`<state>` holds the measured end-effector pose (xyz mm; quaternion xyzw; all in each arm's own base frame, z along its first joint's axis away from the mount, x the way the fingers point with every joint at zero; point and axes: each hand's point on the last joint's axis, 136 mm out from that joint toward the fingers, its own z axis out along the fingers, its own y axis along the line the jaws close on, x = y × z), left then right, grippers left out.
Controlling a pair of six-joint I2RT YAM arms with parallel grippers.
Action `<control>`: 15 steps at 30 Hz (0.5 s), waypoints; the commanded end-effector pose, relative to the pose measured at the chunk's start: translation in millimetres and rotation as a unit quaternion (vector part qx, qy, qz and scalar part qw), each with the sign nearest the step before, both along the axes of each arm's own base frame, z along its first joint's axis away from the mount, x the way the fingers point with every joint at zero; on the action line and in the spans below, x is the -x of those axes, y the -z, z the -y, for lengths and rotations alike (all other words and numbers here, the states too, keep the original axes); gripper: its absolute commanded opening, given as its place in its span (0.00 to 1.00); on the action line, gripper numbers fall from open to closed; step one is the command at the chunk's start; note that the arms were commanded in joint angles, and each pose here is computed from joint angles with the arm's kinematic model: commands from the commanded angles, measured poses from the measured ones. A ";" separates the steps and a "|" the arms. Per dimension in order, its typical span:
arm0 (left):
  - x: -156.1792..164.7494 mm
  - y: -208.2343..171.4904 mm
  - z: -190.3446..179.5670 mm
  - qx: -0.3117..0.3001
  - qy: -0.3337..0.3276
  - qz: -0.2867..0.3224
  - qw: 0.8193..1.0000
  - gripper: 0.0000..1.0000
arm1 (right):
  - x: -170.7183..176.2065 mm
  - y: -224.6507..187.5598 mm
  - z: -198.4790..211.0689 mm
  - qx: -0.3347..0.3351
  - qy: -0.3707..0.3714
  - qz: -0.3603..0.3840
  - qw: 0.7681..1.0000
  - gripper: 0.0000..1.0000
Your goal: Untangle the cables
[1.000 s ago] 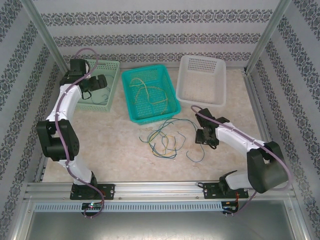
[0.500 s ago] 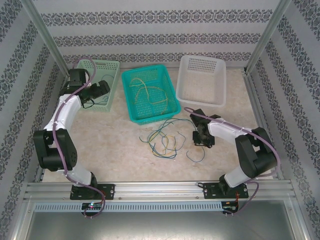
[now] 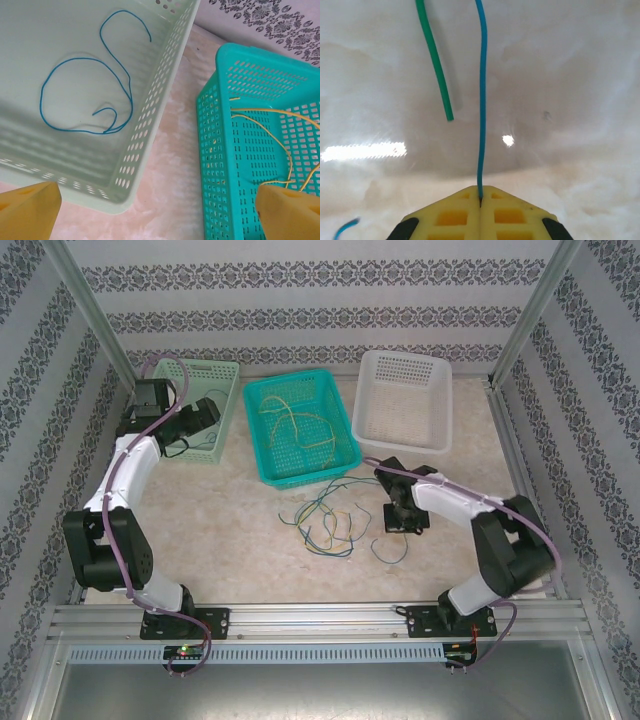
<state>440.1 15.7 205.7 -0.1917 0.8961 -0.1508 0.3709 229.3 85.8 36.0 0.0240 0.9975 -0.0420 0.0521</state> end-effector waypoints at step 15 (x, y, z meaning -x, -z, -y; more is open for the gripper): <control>8.9 -54.0 61.6 -0.044 0.094 0.088 0.991 1.00 | -28.1 -226.7 -62.2 -0.258 -0.068 0.288 0.920 0.00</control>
